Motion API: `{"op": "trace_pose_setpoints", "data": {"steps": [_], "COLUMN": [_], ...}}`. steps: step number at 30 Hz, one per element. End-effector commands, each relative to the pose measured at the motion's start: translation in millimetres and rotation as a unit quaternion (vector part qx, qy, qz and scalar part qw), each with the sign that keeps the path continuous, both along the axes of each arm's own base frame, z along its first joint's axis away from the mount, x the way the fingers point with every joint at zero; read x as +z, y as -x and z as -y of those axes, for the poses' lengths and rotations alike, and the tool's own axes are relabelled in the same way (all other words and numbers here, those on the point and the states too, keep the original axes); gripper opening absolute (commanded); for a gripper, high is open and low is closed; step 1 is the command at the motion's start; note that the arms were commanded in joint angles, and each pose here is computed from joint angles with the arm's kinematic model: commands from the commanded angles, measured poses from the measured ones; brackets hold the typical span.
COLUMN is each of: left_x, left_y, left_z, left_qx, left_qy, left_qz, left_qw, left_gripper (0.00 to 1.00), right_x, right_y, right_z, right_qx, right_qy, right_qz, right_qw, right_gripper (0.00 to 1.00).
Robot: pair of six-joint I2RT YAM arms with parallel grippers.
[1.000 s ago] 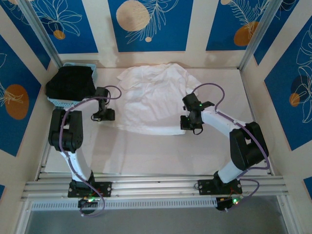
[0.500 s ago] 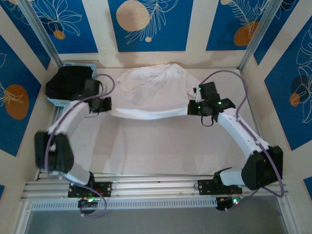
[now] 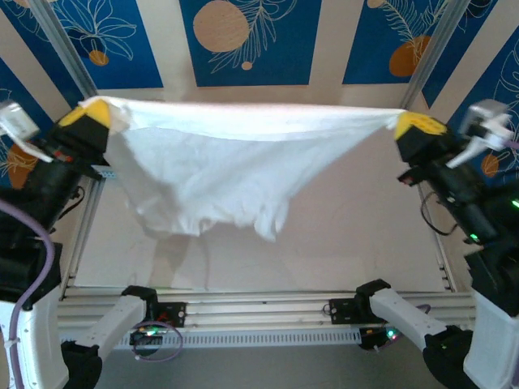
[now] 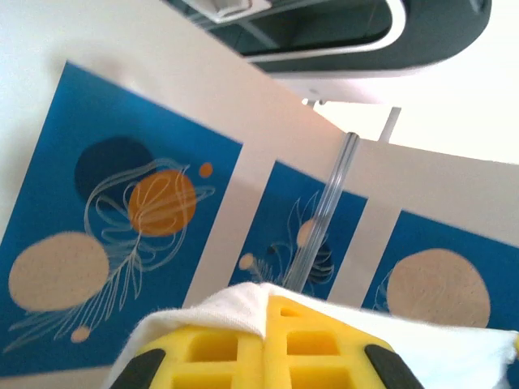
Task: Fold the inside-out t-shirt
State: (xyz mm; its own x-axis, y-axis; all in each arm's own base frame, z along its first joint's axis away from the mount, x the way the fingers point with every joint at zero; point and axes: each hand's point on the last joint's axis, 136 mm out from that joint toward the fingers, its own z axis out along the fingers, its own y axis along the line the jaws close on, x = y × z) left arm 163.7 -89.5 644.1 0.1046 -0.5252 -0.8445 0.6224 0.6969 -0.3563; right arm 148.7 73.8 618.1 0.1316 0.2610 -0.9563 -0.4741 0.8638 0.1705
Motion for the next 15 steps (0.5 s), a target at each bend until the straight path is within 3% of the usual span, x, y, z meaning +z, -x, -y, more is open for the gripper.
{"op": "trace_pose_setpoints", "data": {"steps": [1, 5, 9, 15], "left_x": [-19.0, -44.6, -77.5, -86.3], "left_y": [-58.4, -117.5, -181.5, -243.8], "left_z": [4.9, 11.2, 15.1, 25.6], "left_qx": [0.016, 0.036, 0.062, 0.067], "left_qy": [-0.002, -0.024, -0.043, -0.049], "left_qz": [-0.072, -0.121, -0.163, -0.17], "left_qw": [0.997, 0.992, 0.984, 0.982], "left_gripper": [0.0, 0.0, 0.0, 0.0], "right_x": [4.7, 5.5, -7.4, -5.9], "right_y": [-21.7, -58.0, -116.2, -190.5], "right_z": [-0.7, -3.0, -6.4, 4.5], "right_qx": [-0.024, -0.057, -0.098, -0.108], "right_qy": [0.024, 0.047, 0.082, 0.068], "right_qz": [-0.002, -0.006, -0.022, -0.036], "right_qw": [0.999, 0.997, 0.992, 0.991], "right_gripper": [0.0, 0.0, 0.0, 0.0]}}
